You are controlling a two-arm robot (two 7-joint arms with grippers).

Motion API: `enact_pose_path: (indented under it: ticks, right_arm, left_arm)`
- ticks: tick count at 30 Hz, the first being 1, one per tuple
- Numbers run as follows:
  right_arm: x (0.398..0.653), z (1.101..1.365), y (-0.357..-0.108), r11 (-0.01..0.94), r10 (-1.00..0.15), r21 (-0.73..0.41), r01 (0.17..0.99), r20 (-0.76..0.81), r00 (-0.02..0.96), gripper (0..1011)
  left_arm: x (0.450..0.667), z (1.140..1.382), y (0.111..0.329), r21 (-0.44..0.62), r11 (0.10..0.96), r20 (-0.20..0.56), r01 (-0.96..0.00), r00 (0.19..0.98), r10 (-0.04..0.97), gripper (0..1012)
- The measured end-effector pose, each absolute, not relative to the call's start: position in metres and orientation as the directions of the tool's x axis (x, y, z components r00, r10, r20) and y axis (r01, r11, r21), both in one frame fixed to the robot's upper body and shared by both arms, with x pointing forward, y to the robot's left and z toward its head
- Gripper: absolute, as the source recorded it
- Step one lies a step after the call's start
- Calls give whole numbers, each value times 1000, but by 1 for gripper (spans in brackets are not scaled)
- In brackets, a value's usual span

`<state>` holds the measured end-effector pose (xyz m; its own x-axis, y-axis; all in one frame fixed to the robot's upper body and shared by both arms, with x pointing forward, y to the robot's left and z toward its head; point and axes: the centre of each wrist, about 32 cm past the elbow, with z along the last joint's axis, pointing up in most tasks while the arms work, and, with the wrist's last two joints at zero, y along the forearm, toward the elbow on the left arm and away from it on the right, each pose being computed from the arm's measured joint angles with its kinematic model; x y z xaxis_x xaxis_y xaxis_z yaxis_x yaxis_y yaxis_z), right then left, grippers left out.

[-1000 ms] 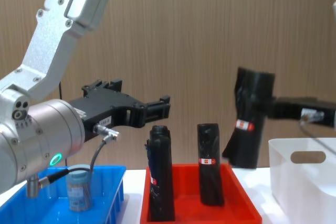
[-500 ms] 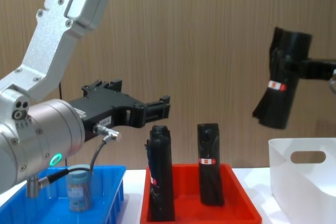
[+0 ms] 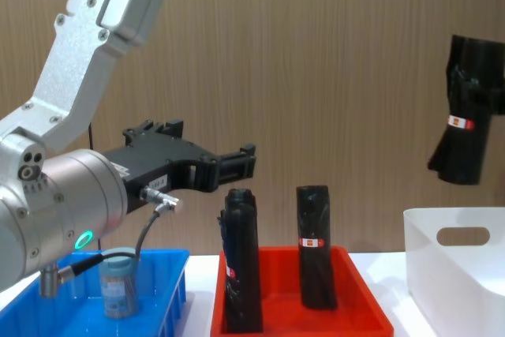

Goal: Pick the cotton swabs from the blue box and place them into the white box.

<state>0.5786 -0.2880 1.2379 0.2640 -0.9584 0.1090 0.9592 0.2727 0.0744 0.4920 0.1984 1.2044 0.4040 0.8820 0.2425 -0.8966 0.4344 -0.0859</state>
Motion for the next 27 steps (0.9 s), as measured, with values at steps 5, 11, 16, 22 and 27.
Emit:
enact_pose_path:
  ticks: [5,11,16,22,27]
  right_arm:
    - [580,1232,-292,255,-959,56,965,146,244,457]
    - [582,1222,-294,241,-958,17,970,166,235,457]
    - [582,1213,-294,236,-957,-18,972,170,235,456]
    - [582,1199,-294,228,-956,-60,972,172,236,460]
    - [582,1193,-293,226,-956,-78,971,172,237,591]
  left_arm:
    - [492,1204,198,-86,434,243,-897,404,882,1004]
    - [492,1204,198,-86,434,243,-897,404,882,1004]
    - [492,1204,198,-86,434,242,-897,404,882,1004]
    - [492,1204,198,-86,434,243,-897,404,882,1004]
    - [492,1204,198,-86,434,242,-897,404,882,1004]
